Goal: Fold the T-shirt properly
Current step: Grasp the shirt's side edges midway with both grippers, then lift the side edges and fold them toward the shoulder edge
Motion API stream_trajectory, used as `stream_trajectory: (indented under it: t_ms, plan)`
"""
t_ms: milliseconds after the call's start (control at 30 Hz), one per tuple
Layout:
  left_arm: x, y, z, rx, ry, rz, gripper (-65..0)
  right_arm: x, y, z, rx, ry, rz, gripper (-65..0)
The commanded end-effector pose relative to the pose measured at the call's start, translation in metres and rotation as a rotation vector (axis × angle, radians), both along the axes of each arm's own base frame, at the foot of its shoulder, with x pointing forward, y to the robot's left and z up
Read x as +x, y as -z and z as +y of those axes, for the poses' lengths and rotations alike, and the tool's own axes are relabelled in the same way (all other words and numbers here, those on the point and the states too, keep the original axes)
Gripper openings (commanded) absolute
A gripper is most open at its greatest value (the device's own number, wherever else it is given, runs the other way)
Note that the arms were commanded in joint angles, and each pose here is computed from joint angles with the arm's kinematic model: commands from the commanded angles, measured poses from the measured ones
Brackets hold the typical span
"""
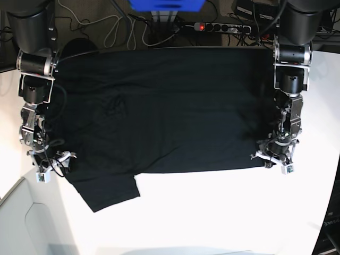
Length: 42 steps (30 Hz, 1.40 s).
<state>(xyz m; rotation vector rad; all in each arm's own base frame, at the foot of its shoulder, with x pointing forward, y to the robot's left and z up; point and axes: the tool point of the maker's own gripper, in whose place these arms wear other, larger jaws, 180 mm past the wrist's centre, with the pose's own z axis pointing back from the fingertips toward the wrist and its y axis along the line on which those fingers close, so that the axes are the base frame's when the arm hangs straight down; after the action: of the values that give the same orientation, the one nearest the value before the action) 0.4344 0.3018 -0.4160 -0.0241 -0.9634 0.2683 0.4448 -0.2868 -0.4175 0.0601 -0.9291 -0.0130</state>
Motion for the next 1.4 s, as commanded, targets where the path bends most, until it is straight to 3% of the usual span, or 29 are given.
stream_trajectory:
  t_ms: [0,67,533,633,800,1000,1200,1367]
  plan:
    - [0.002,-0.002,0.0,-0.007,0.006,0.019,-58.1,0.017,-0.026,-0.011,-0.015,0.023,-0.073,-24.4]
    - [0.002,-0.002,0.0,-0.007,0.006,0.019,-64.9,0.017,-0.026,-0.011,-0.015,0.023,-0.073,-24.4]
    - [0.0,0.0,0.0,-0.008,0.004,0.023,-65.0,0.01,-0.011,0.001,0.004,0.014,-0.045,-25.7]
    - [-0.002,0.002,0.0,-0.008,0.005,0.027,-65.0,0.006,-0.007,0.002,0.005,0.008,-0.034,-35.9]
    - [-0.002,0.002,0.001,-0.008,0.003,0.028,-65.0,0.007,-0.008,0.001,0.002,0.011,-0.033,-65.0]
    - [-0.001,-0.001,0.001,-0.012,0.0,0.021,-65.0,0.011,-0.016,-0.004,-0.001,0.017,-0.054,-64.9]
    - [0.001,-0.024,-0.012,0.007,0.054,-0.05,-65.0,0.013,-0.056,-0.004,-0.074,-0.03,-0.175,-64.9]
    - [-0.005,-0.036,-0.024,0.013,0.103,-0.07,-65.0,0.005,-0.066,0.0,-0.104,-0.054,-0.215,-64.9]
